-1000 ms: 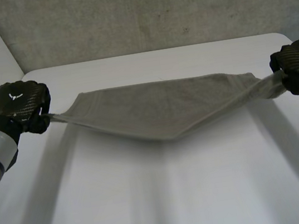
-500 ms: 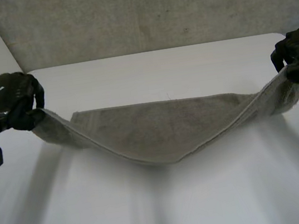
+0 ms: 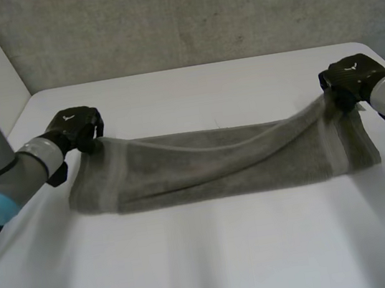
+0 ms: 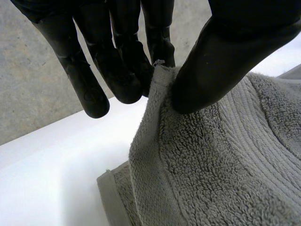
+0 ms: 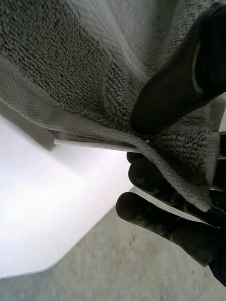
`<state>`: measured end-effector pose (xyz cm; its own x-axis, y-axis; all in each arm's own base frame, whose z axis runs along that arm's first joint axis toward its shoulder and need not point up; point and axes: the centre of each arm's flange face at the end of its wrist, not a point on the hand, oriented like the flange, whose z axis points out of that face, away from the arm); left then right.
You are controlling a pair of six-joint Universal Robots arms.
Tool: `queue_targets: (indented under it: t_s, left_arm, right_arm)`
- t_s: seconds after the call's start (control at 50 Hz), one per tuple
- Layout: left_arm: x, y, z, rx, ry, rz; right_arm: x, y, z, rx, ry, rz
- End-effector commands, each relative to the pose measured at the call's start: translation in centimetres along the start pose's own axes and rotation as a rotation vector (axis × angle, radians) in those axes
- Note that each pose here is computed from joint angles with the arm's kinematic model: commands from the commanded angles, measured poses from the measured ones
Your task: Fold the towel.
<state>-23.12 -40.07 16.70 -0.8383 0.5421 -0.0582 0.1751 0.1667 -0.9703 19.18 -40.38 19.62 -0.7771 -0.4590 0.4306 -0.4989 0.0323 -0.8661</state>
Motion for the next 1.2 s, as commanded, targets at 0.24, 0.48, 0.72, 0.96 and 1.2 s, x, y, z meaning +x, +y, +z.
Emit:
queue_targets:
  t_s: [0.24,0.48,0.72,0.96,1.2]
  left_arm:
    - [-1.5,2.5,4.4,0.005,-0.131,0.020]
    - [-1.7,2.8,4.8,0.008,-0.141,0.024]
    - [-1.2,-0.3,2.6,0.028,-0.161,0.019]
    - [0.7,-3.8,-3.9,0.059,-0.162,0.005]
    - [2.2,0.0,-6.4,0.029,-0.155,-0.026]
  right_arm:
    - [-2.3,1.8,5.6,0.046,0.080,-0.040]
    - [-2.8,2.9,6.7,0.015,0.107,-0.051]
    - [-1.3,-2.5,3.8,0.065,0.156,-0.055]
    - [-0.8,-5.3,-2.5,0.068,0.148,-0.048]
    - [-4.8,1.3,-5.9,-0.130,-0.040,-0.078]
